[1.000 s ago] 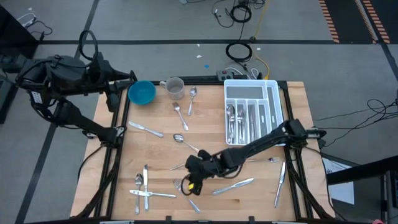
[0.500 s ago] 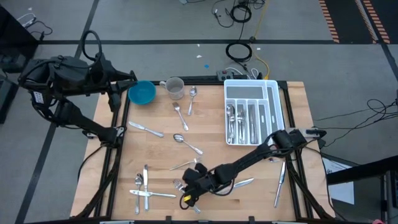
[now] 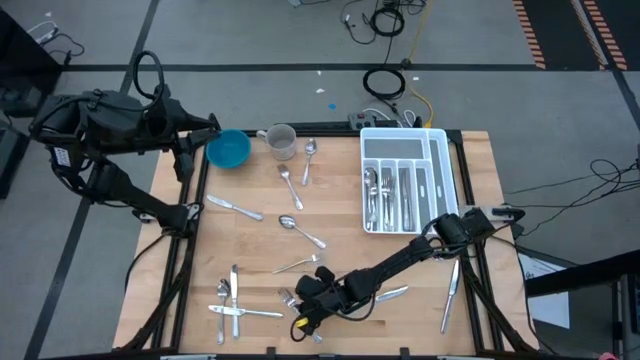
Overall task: Sort silverware
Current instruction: Put the fork in the silverware tray
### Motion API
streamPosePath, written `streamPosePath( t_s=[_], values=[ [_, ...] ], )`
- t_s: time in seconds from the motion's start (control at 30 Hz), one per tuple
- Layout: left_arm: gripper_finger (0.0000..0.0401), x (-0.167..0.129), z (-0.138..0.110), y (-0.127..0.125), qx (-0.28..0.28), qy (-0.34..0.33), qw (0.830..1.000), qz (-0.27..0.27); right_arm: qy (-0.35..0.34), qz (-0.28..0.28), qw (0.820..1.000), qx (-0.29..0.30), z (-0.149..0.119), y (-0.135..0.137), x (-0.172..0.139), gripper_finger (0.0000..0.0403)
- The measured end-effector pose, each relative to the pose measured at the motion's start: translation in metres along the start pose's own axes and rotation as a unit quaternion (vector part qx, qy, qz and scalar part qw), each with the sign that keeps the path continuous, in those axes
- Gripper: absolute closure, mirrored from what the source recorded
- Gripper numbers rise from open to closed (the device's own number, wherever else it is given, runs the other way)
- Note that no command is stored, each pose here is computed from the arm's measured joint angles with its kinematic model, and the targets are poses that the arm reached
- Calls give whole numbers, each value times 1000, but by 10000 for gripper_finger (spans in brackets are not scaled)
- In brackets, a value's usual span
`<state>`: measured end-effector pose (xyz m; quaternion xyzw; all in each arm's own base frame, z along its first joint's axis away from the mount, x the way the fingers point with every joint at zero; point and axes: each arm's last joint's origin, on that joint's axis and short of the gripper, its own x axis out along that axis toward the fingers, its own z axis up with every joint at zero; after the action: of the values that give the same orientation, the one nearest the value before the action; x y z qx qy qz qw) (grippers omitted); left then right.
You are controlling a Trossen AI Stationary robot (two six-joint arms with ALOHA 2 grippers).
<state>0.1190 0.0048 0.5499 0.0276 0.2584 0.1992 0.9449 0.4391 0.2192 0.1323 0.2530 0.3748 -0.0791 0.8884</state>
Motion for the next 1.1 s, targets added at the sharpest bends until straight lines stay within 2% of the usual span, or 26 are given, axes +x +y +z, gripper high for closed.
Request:
streamPosePath(
  t_s=[0.27, 0.5, 0.6, 0.67, 0.77, 0.93, 1.1],
  values=[
    [285, 0, 0, 0, 2, 0, 1000, -1, 0, 6, 1000, -8, -16, 13, -6, 248],
    [285, 0, 0, 0, -1, 0, 1000, -2, -3, 30, 1000, -9, -26, 16, 20, 248],
    [285, 0, 0, 0, -2, 0, 1000, -4, 10, 3, 1000, -23, -28, 21, 31, 250],
    [285, 0, 0, 0, -2, 1, 1000, -6, 43, -38, 998, -20, -31, 22, 39, 265],
    [285, 0, 0, 0, -10, 1, 1000, -8, 85, -90, 992, -19, -30, 24, 43, 307],
    [285, 0, 0, -1, -15, 1, 1000, -9, 94, -91, 990, -45, -30, 31, 47, 384],
    [285, 0, 0, -1, -15, 1, 1000, -9, 106, -118, 987, 7, -30, 27, 44, 399]
  ],
)
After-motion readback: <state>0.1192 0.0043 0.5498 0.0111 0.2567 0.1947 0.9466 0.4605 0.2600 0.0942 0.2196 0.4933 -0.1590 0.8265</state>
